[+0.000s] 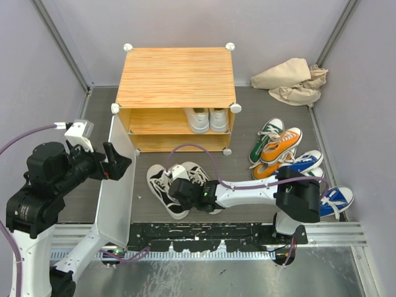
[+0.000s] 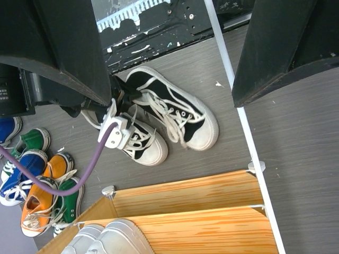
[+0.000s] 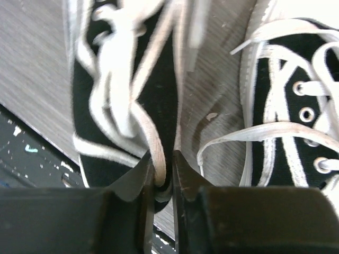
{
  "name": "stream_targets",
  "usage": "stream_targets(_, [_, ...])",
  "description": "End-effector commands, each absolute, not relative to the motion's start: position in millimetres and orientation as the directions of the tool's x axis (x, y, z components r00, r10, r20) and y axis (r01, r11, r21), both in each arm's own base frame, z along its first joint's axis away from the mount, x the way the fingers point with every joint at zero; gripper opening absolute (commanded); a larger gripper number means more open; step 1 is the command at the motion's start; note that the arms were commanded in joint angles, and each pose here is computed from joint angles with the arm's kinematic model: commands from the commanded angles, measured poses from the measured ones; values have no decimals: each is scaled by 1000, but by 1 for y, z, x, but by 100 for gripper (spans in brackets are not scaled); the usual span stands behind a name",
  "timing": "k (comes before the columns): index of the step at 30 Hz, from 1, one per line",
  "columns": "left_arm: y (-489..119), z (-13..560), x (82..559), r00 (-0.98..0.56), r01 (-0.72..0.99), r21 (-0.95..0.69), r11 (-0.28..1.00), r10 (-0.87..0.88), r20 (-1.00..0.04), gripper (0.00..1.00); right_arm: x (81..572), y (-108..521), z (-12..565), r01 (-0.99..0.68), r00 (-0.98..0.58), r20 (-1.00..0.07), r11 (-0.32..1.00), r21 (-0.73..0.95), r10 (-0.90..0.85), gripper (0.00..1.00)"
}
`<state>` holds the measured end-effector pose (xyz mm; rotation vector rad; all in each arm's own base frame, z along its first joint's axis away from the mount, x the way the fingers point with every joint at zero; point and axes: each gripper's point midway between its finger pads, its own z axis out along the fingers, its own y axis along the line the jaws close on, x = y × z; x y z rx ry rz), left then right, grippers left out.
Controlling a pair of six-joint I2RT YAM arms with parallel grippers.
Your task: Place and organize the shoes in the shoe cabinet
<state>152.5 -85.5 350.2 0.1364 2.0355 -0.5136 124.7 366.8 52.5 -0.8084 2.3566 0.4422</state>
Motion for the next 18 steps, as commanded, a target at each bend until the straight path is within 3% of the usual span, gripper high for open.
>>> stream_targets(1, [-80,370,144,-429,321,-273,907,-118,-896,98,140,375,69,-586,-628,-695,800,126,-351,12])
stream_targets(4, [-80,377,140,-409,330,-275,903,-126,-904,98,150,378,105,-554,-608,-742,820,141,-283,1])
stream_targets(18, [-81,401,123,-324,384,-278,880,-153,-934,98,185,378,249,-397,-524,-851,894,209,-35,1])
